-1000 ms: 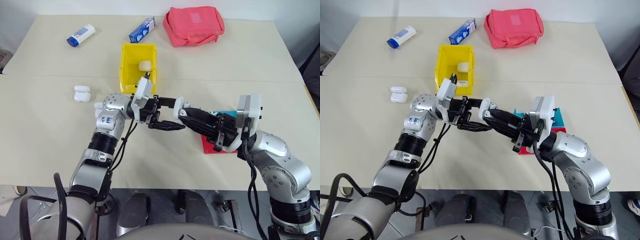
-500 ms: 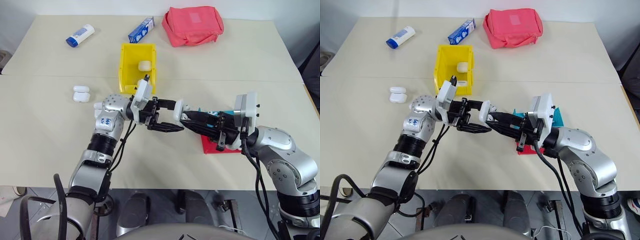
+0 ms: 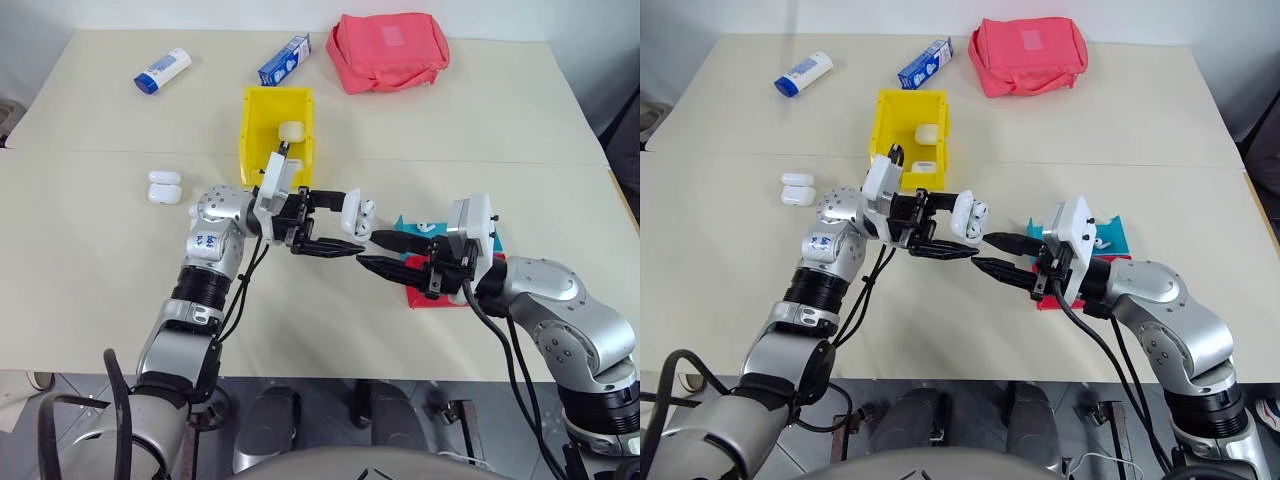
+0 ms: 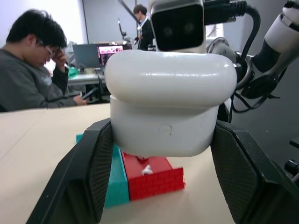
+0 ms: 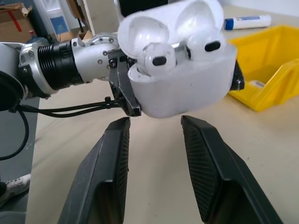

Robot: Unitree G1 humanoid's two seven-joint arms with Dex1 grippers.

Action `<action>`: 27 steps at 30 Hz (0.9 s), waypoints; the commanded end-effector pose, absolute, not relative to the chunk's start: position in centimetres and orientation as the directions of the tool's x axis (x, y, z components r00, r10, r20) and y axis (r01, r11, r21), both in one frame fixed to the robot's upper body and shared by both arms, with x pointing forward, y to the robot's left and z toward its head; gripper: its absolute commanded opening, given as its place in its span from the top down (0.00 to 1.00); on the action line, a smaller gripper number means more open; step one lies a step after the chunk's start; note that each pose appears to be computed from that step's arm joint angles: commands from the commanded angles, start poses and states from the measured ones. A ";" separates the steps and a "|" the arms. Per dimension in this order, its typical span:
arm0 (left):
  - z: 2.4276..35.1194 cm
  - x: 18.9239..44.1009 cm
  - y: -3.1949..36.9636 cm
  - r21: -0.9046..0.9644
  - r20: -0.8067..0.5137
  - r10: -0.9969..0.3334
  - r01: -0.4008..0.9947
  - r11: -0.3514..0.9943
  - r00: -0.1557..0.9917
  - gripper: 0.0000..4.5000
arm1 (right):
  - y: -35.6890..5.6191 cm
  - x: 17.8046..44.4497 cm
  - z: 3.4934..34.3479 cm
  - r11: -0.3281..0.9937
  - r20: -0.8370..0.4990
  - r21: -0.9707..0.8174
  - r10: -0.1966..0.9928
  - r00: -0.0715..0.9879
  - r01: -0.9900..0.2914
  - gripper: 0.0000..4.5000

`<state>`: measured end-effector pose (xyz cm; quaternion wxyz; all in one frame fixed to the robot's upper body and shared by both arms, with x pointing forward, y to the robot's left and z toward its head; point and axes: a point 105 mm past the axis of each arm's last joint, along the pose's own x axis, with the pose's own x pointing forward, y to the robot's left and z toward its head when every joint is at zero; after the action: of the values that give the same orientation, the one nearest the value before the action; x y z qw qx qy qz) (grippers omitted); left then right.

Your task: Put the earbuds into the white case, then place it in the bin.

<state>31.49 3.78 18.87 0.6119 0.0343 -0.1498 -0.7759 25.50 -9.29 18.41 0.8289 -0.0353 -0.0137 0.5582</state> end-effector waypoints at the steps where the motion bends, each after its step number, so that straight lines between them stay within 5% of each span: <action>1: 20.0 31.3 3.8 0.321 0.146 -0.950 0.921 -0.220 -0.277 0.39 | -9.2 24.9 19.9 0.365 0.004 -0.135 0.930 0.368 -0.921 0.59; 10: 19.4 32.4 4.2 0.309 0.067 -0.973 0.931 -0.192 -0.223 0.39 | -11.3 24.8 20.1 0.447 -0.112 -0.171 0.877 0.468 -0.878 0.59; 16: 19.3 33.4 4.2 0.333 -0.007 -0.985 0.928 -0.165 -0.173 0.39 | -12.6 25.0 22.3 0.537 -0.114 -0.243 0.811 0.573 -0.808 1.00; 22: 19.2 34.6 3.7 0.453 -0.170 -0.981 0.877 -0.161 -0.093 0.39 | -9.4 26.1 25.5 0.501 -0.147 -0.341 0.807 0.572 -0.795 1.00; 27: 19.0 35.2 3.3 0.456 -0.198 -0.978 0.877 -0.153 -0.068 0.39 | -7.2 27.2 24.7 0.428 -0.272 -0.347 0.805 0.527 -0.834 1.00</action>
<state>35.05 3.73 18.05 0.6456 0.2175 -0.0946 -0.7259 27.13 -7.57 24.57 0.8474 -0.2130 0.0337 0.4852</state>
